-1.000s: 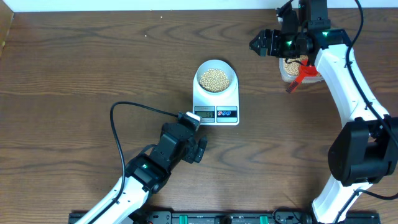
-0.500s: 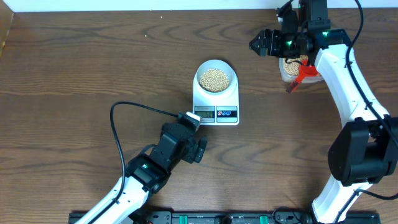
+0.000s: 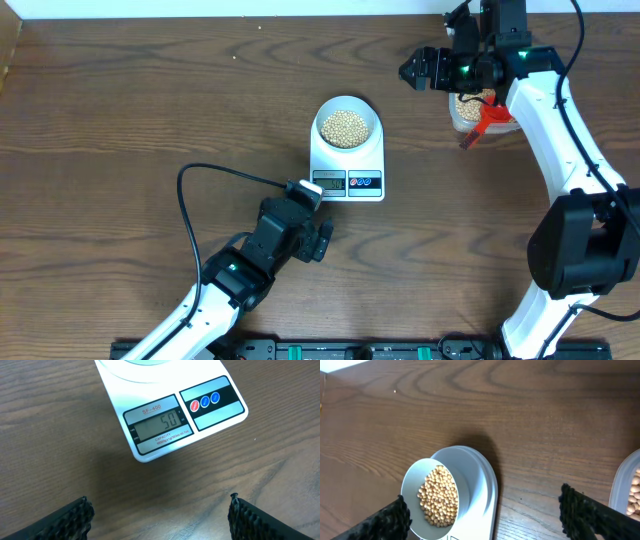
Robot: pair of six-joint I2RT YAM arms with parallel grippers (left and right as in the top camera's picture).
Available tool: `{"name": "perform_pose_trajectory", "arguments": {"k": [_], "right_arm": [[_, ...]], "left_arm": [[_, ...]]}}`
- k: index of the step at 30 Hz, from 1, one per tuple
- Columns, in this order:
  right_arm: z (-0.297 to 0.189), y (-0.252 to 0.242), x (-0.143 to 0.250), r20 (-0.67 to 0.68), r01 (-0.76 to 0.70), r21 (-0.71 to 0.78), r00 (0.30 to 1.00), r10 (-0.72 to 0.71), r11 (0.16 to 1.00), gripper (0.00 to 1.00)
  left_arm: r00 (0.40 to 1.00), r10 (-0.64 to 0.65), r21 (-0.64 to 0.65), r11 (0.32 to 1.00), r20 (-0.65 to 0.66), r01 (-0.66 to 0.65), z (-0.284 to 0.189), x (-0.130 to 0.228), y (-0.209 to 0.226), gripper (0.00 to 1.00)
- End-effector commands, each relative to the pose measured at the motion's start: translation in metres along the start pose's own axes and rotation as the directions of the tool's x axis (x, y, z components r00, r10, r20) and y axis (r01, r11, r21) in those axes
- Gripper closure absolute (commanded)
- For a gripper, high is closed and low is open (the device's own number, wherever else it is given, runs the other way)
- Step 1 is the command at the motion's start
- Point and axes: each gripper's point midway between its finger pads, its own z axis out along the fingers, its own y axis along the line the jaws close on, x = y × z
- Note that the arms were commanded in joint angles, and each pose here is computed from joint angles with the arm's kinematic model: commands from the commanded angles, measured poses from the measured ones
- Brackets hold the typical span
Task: Scoop item into bowl and weigh 50g on scale
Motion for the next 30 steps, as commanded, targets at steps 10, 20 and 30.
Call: {"name": "perform_pose_trajectory", "arguments": {"k": [10,20,30], "right_arm": [[-0.0099,0.0117,-0.0094,0.032,0.032,-0.006,0.999,-0.032,0.999,0.01],[-0.0100,0.0074,-0.0109,0.039,0.031,0.019,0.999,-0.032,0.999,0.01],[-0.0102,0.0026,-0.0121,0.045,0.031,0.047,0.998,-0.033,0.998,0.01]], "left_arm": [[0.999,0.015,-0.015,1.000,0.030,-0.014,-0.0037,-0.0118,0.0016,0.12],[0.999,0.015,-0.015,1.000,0.030,-0.014,-0.0037,-0.0118,0.0017,0.12],[0.999,0.015,-0.015,1.000,0.030,-0.014,-0.0037,-0.0118,0.0017,0.12]]}}
